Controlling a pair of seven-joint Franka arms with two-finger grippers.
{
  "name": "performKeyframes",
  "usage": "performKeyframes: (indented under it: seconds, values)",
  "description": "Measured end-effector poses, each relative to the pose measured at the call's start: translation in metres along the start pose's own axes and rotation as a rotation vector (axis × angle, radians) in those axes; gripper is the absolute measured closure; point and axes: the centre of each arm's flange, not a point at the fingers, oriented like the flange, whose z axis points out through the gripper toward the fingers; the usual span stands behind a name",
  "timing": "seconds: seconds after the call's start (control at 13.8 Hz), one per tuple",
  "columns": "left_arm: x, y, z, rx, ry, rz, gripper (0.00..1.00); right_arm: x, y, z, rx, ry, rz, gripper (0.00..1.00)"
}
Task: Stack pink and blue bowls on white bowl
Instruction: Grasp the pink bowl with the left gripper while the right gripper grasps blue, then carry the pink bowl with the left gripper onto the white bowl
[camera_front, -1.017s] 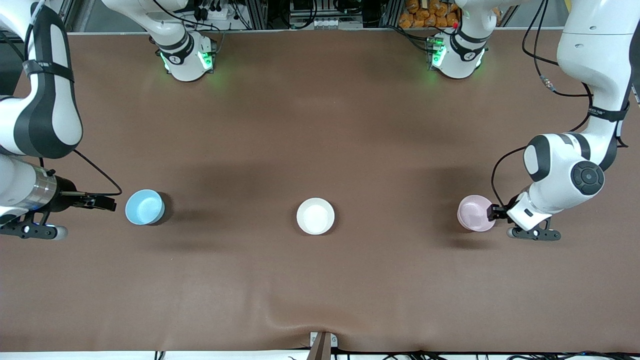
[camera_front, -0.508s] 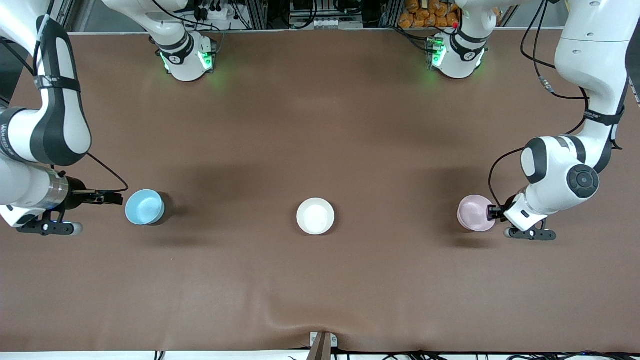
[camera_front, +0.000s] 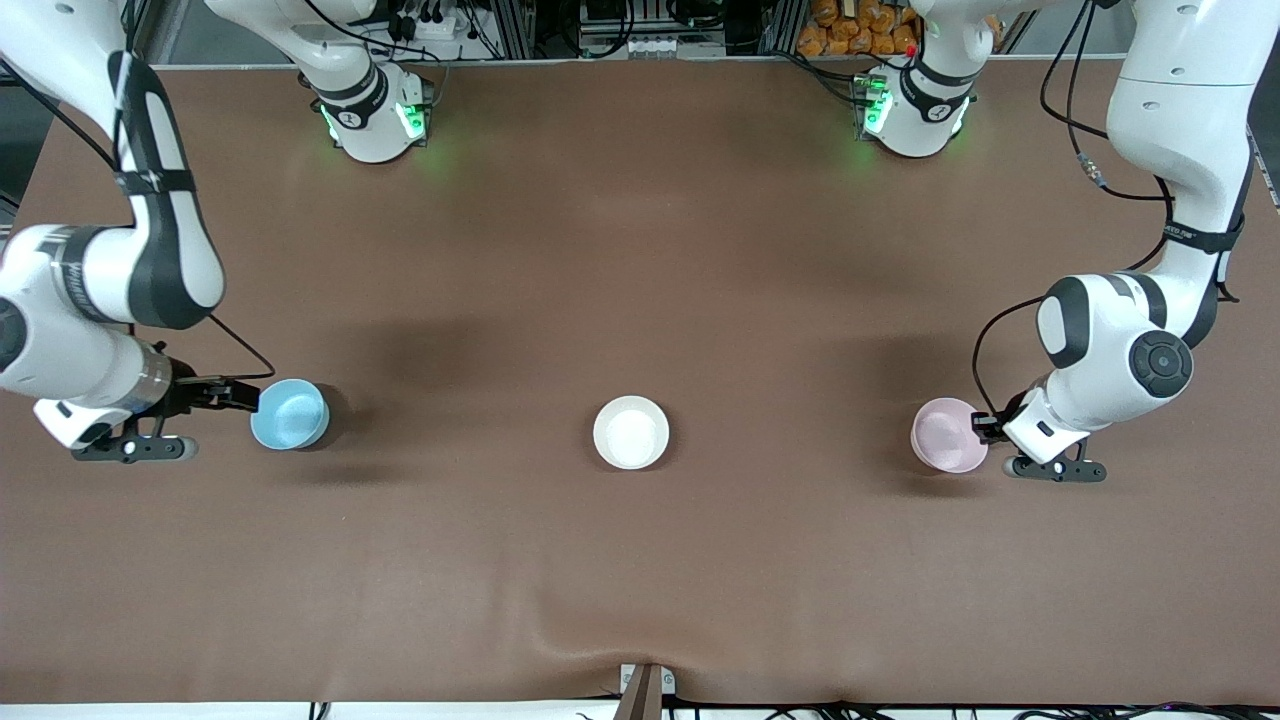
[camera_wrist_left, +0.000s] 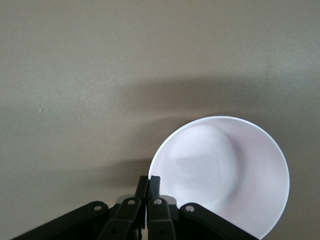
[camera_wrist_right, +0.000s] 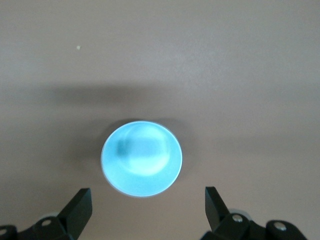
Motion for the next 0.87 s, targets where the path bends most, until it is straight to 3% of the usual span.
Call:
performKeyframes:
  seconds: [0.22,0.65,0.87]
  values:
    - [0.011,0.03,-0.016,-0.05,0.01,-0.025,0.98,-0.027,-0.005,0.063,-0.001,0.06,-0.01,0.0]
    - [0.04,0.165,-0.081,-0.143,-0.008,-0.136,0.98,-0.033,0.017,0.099,-0.007,0.096,0.028,0.0]
    - [0.032,0.249,-0.098,-0.149,-0.02,-0.163,0.98,-0.039,0.033,0.128,-0.006,0.074,0.058,0.0]
